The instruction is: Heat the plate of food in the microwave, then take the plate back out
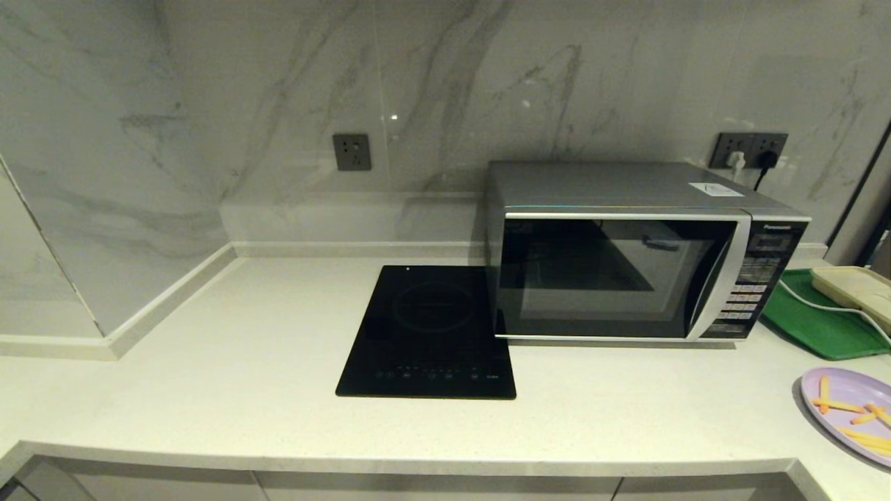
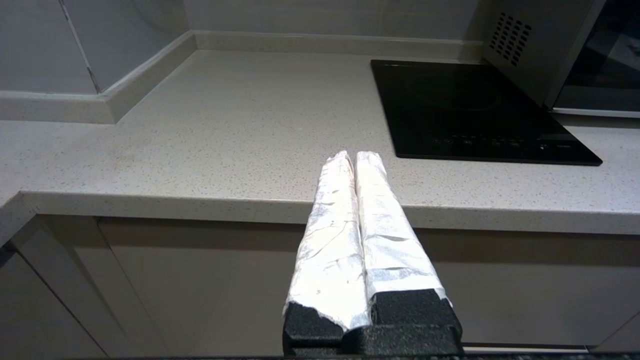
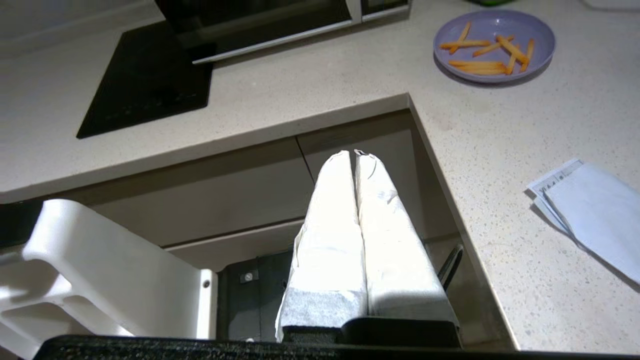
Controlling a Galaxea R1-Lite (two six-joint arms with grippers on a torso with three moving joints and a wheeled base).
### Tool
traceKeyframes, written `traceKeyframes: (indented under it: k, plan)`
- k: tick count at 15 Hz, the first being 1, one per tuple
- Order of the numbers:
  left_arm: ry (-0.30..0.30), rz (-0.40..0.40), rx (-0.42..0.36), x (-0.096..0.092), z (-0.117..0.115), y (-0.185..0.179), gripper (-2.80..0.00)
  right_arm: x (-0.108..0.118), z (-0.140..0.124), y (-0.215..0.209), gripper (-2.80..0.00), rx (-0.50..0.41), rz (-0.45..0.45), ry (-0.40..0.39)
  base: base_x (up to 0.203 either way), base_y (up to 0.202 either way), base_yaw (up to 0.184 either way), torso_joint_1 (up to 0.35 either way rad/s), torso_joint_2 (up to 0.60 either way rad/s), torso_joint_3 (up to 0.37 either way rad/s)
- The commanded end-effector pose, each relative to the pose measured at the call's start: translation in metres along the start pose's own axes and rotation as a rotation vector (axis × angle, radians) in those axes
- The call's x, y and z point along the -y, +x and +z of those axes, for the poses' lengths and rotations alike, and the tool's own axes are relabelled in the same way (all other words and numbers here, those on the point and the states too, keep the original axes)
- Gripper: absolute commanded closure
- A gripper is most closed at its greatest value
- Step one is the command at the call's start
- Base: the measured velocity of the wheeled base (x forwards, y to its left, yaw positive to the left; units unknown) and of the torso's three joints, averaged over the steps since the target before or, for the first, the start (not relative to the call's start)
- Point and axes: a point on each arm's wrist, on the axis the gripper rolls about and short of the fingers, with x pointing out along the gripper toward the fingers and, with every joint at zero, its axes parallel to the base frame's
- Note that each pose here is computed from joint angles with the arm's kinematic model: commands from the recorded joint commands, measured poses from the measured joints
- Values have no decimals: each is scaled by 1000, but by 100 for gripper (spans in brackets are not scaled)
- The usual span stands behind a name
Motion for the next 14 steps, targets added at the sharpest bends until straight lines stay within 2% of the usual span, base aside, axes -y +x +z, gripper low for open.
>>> traceKeyframes:
  k: [1,5,7,9,14]
  plan:
    - [-1,1,0,0,0,0,0,8,-14,-4,0,10,28,-4,0,0,0,0,0,0]
    - [-1,1,1,0,0,0,0,25,-44,2,0,12,67,-30,0,0,0,0,0,0]
    - [-1,1,0,0,0,0,0,32,-67,15,0,24,78,-62,0,0,0,0,0,0]
    - [-1,1,0,0,0,0,0,31,-72,36,0,28,95,-103,0,0,0,0,0,0]
    - [-2,1,0,0,0,0,0,23,-83,121,0,-16,149,-118,0,0,0,0,0,0]
